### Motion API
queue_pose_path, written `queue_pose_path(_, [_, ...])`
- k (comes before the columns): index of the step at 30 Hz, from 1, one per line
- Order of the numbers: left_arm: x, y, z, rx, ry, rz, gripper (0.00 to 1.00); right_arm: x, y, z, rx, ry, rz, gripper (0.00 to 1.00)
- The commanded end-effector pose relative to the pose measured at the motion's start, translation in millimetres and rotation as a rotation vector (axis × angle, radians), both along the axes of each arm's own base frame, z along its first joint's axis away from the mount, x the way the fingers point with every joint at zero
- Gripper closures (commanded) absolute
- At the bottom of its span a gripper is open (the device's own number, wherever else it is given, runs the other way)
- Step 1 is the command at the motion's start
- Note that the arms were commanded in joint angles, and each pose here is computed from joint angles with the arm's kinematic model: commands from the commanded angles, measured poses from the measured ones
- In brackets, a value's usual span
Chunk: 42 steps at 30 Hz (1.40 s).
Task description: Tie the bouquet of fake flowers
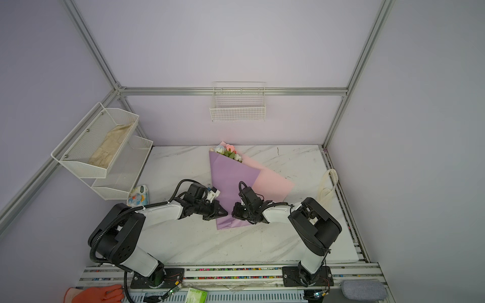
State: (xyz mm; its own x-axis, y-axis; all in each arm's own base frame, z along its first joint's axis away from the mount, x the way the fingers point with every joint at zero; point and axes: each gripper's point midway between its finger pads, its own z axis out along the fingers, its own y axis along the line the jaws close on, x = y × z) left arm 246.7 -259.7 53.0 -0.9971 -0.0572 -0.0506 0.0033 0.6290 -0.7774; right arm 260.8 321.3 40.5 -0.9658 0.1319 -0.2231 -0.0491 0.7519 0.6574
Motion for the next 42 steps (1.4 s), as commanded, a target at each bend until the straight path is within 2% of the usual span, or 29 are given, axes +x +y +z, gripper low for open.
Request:
queue_pose_path(1, [-18.1,-4.6,-4.7,-0.035,-0.002,-0.038,0.92,2.8,-1.3,1.1,-0.017,-0.007,0.005,0.93])
queue_pose_path(5, [-25.7,-2.4,-25.4,0.011,0.034,-0.042,0.94,3.1,0.1,2.8,-0.014,-0.002,0.006,0.91])
queue_pose_path(8, [-35.6,2.7,-42.5,0.048,0.062,-0.042,0.95,6.7,0.7,12.9,-0.011,-0.017,-0.003,0.84])
queue_pose_path(9, [-38.0,5.1,-47.6,0.060,0.072,-0.040,0.95,7.4,1.1,18.7,-0.007,-0.022,-0.005,0.81])
queue_pose_path(11, [-40.9,5.3,-51.2,0.058,0.080,-0.045,0.96,9.5,-3.7,29.7,-0.017,-0.036,-0.029,0.68])
queue_pose_path(14, [-42.5,6.6,-53.8,0.063,0.080,-0.045,0.96,10.7,-27.1,48.6,-0.070,-0.056,-0.133,0.53])
queue_pose_path(16, [-41.0,6.4,-53.9,0.066,0.075,-0.043,0.96,3.1,-25.6,67.0,-0.021,-0.089,-0.120,0.49])
queue_pose_path(19, [-37.9,3.1,-50.7,0.055,0.067,-0.044,0.96,-12.1,-13.7,80.0,0.022,-0.102,-0.083,0.55])
queue_pose_path(22, [-37.4,2.6,-49.9,0.053,0.066,-0.046,0.96,-27.0,13.0,69.6,0.055,-0.066,0.006,0.76])
queue_pose_path(24, [-38.1,3.5,-50.1,0.055,0.066,-0.043,0.96,-29.8,20.7,47.3,0.026,-0.015,0.007,0.90])
queue_pose_path(25, [-38.6,4.2,-50.5,0.059,0.066,-0.042,0.96,-29.6,24.4,41.2,0.021,-0.012,0.008,0.94])
queue_pose_path(28, [-38.6,4.4,-49.7,0.058,0.064,-0.041,0.96,-30.1,27.1,19.8,-0.008,0.022,0.010,0.97])
queue_pose_path(30, [-38.5,4.0,-48.7,0.056,0.063,-0.042,0.96,-29.6,16.4,-0.4,-0.095,0.038,-0.005,0.99])
queue_pose_path(34, [-38.3,2.9,-36.5,0.038,0.044,-0.044,0.95,-48.1,-5.2,-35.9,-0.180,0.117,-0.005,1.00])
queue_pose_path(38, [-41.7,15.3,-35.9,0.099,0.033,-0.026,0.95,-56.1,-19.2,-48.2,-0.228,0.134,-0.007,1.00])
queue_pose_path(42, [-44.6,20.7,-37.6,0.088,0.039,-0.003,0.94,-58.3,-22.3,-54.0,-0.250,0.139,0.001,1.00])
